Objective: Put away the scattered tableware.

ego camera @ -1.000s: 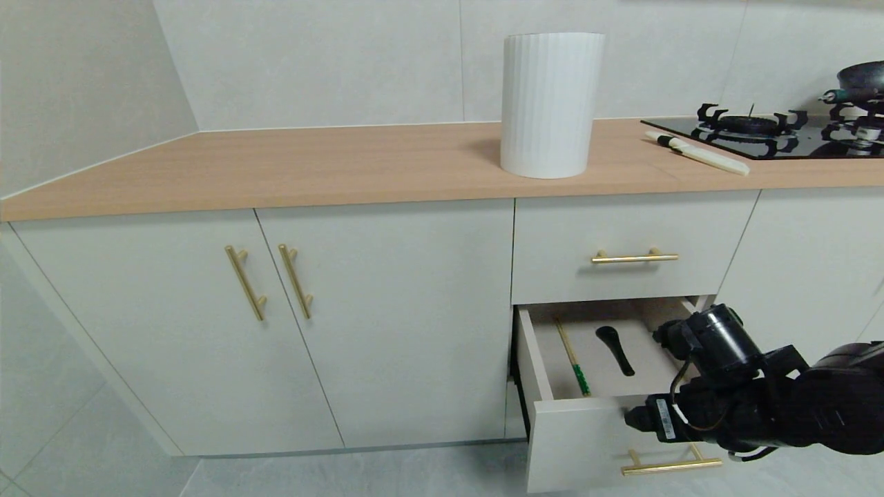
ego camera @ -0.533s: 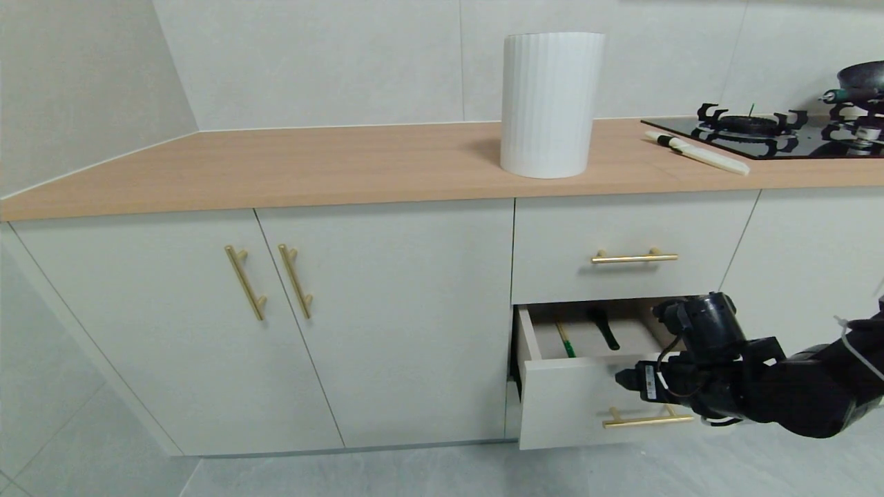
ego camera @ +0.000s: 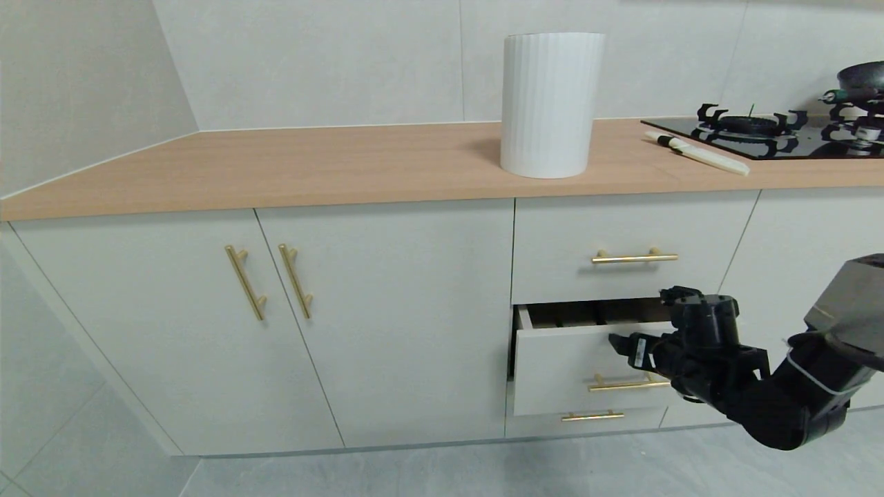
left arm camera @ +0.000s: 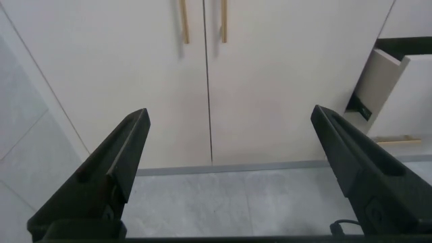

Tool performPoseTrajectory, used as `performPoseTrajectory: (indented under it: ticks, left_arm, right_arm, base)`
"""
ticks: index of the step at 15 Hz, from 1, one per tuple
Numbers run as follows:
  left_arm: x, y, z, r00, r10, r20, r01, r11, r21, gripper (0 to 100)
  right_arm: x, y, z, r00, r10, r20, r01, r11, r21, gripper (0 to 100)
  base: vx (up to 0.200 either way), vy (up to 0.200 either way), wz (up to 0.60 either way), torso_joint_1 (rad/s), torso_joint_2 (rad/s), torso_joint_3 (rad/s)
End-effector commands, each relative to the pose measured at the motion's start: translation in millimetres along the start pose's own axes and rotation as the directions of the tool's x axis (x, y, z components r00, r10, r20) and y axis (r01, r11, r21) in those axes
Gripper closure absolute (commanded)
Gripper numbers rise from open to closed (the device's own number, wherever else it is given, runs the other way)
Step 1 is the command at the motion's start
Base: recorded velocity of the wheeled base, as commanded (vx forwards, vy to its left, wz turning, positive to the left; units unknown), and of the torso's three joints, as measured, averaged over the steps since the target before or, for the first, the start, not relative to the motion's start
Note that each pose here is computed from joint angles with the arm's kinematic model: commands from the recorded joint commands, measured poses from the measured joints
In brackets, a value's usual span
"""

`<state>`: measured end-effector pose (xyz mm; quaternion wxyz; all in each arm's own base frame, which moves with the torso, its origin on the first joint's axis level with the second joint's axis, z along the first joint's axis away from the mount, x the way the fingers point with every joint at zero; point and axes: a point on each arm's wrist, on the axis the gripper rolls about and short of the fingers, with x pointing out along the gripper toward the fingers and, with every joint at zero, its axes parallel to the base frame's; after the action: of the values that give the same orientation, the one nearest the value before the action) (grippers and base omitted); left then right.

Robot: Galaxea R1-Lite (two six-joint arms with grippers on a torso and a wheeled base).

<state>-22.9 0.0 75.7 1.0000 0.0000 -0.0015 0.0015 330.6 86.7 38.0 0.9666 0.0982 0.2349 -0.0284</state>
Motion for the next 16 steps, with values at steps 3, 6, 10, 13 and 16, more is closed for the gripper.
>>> performPoseTrajectory:
  ticks: [3,6,10,13,16]
  left_arm:
    - [0.1,0.0,-0.1,1.0,0.0,-0.001,0.0,1.0,0.0,0]
    - [0.1,0.0,-0.1,1.0,0.0,-0.001,0.0,1.0,0.0,0]
    - [0.1,0.0,-0.1,1.0,0.002,-0.001,-0.002,1.0,0.0,0]
    - [0.1,0.0,-0.1,1.0,0.0,-0.001,0.0,1.0,0.0,0]
    - [0.1,0.0,-0.1,1.0,0.0,-0.001,0.0,1.0,0.0,0]
  right_arm:
    - [21.9,-11.5,-21.6,0.999,-0.031,-0.008,0.031,1.0,0.004,0]
    - [30.3,-11.5,-22.5,0.999,-0.036,-0.001,0.036,0.999,0.015,0]
    - [49.6,-17.1,-21.5,0.996,-0.035,0.087,0.03,0.998,0.054,0]
    - [64.2,-21.6,-20.8,0.99,-0.054,0.131,0.044,0.996,0.08,0]
    - [74.9,-20.2,-16.6,0.986,-0.052,0.159,0.029,0.989,0.146,0]
  base:
    - [0.0,0.0,0.0,0.0,0.0,0.0]
    - [0.0,0.0,0.0,0.0,0.0,0.0]
    - [0.0,0.0,0.0,0.0,0.0,0.0]
    - [0.0,0.0,0.0,0.0,0.0,0.0]
    - [0.0,0.0,0.0,0.0,0.0,0.0]
